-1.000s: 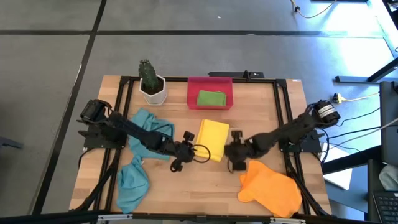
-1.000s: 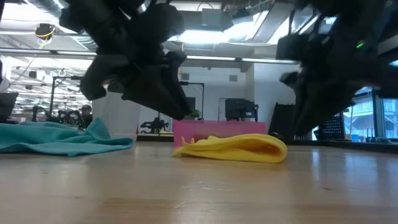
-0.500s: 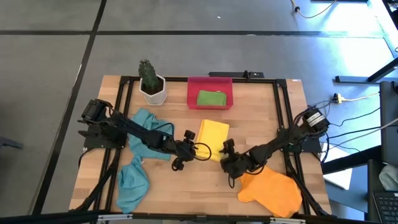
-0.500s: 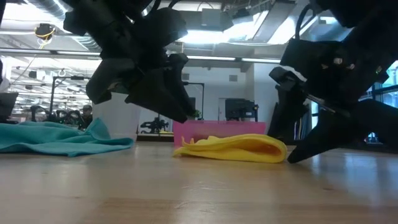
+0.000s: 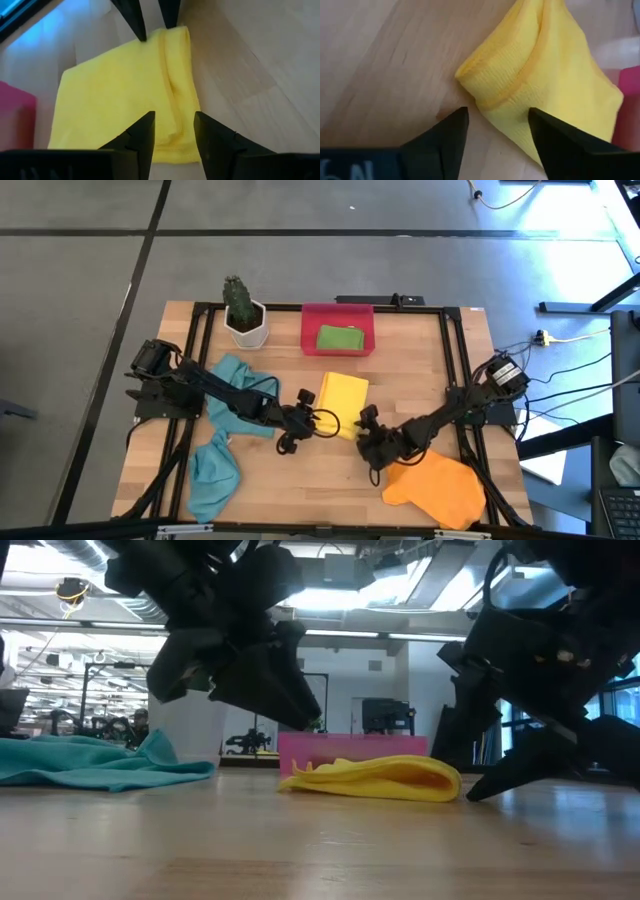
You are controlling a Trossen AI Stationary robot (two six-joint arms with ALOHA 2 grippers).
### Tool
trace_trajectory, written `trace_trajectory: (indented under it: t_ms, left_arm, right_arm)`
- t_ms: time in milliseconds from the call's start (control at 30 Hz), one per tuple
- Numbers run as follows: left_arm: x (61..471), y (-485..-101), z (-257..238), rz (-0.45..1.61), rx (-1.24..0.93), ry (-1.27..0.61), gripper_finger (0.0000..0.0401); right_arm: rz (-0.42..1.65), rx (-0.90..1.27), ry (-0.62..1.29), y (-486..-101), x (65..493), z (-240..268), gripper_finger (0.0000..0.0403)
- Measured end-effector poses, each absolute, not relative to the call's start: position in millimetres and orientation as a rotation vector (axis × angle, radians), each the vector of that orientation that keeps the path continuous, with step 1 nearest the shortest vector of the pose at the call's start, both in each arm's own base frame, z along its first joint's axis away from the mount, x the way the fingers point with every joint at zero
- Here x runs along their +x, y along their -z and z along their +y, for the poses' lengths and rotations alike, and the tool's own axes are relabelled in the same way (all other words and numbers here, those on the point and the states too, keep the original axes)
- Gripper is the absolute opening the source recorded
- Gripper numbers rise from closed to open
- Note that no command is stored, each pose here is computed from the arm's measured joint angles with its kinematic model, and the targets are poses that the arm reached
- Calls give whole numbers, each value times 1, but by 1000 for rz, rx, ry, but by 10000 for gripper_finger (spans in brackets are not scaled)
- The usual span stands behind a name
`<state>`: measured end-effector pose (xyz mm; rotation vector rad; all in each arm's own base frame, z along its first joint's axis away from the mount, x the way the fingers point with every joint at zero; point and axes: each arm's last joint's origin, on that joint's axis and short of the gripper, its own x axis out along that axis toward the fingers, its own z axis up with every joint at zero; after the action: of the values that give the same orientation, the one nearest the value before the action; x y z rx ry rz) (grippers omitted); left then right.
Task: Fold microfiber towels
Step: Fold the yellow microfiber towel
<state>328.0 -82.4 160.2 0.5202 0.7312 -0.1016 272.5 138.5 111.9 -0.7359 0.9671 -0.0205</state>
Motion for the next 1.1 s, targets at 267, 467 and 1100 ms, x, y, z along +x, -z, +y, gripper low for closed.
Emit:
trace_trajectory:
  t_ms: [267, 467, 1100]
  left_arm:
    - [330, -162, -84, 705, 507, 118, 128]
    - [330, -162, -83, 704, 507, 118, 128]
    - [327, -160, -85, 732, 541, 138, 128]
  right_arm:
    - [926, -666, 31, -113, 279, 136, 165]
    - [922, -638, 51, -113, 281, 133, 126]
    - [884, -415, 118, -117, 283, 135, 5]
